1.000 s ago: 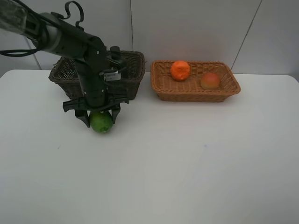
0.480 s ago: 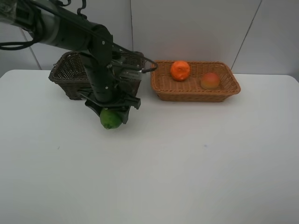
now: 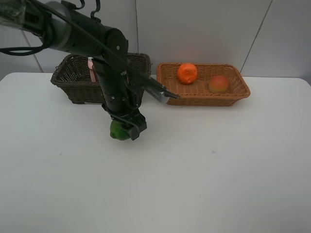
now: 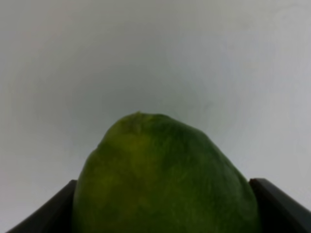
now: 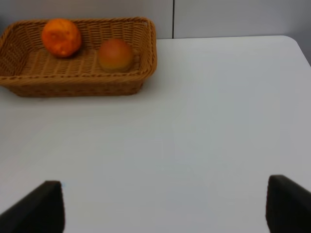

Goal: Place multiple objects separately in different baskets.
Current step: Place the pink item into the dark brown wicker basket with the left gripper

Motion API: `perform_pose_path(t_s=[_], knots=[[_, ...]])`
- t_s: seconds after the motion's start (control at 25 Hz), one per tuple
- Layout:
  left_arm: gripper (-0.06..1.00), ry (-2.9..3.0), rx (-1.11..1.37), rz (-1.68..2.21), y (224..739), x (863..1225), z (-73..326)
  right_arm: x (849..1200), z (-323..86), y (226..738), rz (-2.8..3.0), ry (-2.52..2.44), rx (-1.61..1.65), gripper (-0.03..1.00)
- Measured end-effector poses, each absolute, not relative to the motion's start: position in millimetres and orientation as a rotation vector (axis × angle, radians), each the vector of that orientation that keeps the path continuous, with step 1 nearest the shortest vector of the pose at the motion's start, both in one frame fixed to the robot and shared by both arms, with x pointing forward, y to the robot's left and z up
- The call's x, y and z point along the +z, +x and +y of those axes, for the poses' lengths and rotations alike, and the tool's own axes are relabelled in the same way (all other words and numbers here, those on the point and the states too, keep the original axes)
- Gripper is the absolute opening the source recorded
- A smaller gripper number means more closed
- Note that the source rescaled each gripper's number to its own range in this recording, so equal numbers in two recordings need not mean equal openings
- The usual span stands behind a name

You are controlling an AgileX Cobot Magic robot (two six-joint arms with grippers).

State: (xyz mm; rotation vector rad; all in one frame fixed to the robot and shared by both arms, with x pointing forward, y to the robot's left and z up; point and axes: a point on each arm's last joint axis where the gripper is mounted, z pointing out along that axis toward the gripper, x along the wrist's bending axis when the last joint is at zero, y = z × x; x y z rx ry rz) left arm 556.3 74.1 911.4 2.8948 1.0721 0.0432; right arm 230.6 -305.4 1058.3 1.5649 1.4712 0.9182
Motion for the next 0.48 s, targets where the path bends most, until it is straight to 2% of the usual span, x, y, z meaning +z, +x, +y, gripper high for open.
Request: perform_pose_path(t_s=[0.28, 0.48], knots=[[0.81, 2.854, 0.068, 1.058, 557, 913, 66, 1058, -305, 231, 1.471, 1.565, 0.918, 0.86], [0.81, 2.720, 0.185, 1.019, 572, 931, 50, 1058, -305, 231, 1.471, 1.565, 0.918, 0.86]])
